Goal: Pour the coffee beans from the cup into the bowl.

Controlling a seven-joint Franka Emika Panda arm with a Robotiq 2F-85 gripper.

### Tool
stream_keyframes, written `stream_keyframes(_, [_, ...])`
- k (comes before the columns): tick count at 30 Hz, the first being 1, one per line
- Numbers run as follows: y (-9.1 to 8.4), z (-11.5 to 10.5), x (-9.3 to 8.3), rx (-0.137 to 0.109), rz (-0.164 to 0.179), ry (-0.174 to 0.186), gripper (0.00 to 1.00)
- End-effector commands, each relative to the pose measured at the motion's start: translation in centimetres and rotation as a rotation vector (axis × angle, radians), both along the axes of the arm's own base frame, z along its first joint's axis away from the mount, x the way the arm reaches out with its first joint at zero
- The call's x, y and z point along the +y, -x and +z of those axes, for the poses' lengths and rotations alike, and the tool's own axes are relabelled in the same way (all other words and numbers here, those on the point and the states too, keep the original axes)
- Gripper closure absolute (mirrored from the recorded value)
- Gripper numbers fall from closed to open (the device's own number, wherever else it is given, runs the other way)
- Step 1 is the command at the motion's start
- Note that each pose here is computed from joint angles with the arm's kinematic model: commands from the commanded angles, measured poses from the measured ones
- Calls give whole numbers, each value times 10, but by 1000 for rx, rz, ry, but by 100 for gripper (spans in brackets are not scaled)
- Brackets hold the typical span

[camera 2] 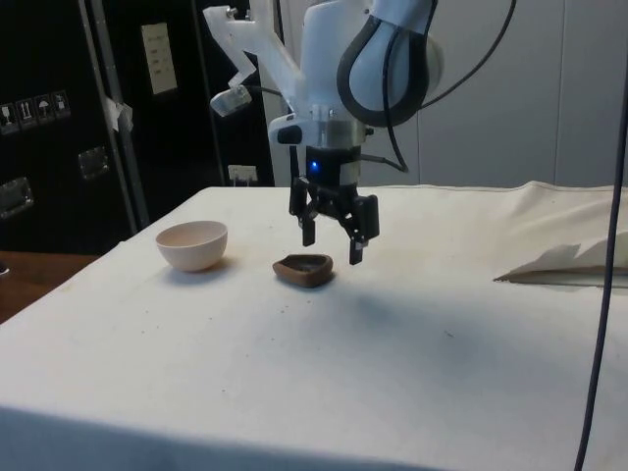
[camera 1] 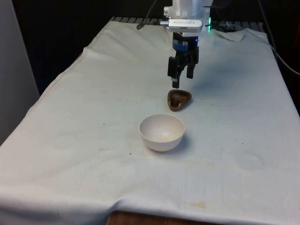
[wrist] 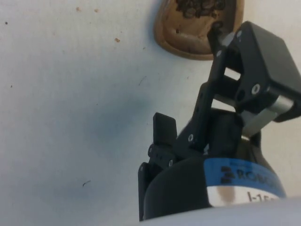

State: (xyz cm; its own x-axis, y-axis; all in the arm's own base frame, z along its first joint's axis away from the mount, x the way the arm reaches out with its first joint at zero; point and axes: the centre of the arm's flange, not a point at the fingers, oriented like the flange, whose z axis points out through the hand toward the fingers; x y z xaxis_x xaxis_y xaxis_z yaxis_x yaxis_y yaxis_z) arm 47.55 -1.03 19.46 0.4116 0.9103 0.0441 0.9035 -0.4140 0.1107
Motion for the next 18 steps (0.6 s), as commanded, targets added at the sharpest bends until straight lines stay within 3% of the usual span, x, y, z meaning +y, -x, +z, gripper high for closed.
stream_keyframes(1, [-1,-2,-2,-15,18,12,0])
stream_keyframes(2, [-1,-3,-2,-16,24,13,0])
stream_keyframes(3, [0,-1,0,-1,14,2,0])
stream_keyframes(4, [-1,-4,-1,-18,31,16,0])
stream_keyframes(10, [-1,-11,-2,-33,69,27,0])
stream_keyframes(11, [0,-10,0,-18,60,11,0])
stream_keyframes(12, [-1,-12,-2,-35,74,28,0])
stream_keyframes(18, [-1,-17,-2,-42,113,41,0])
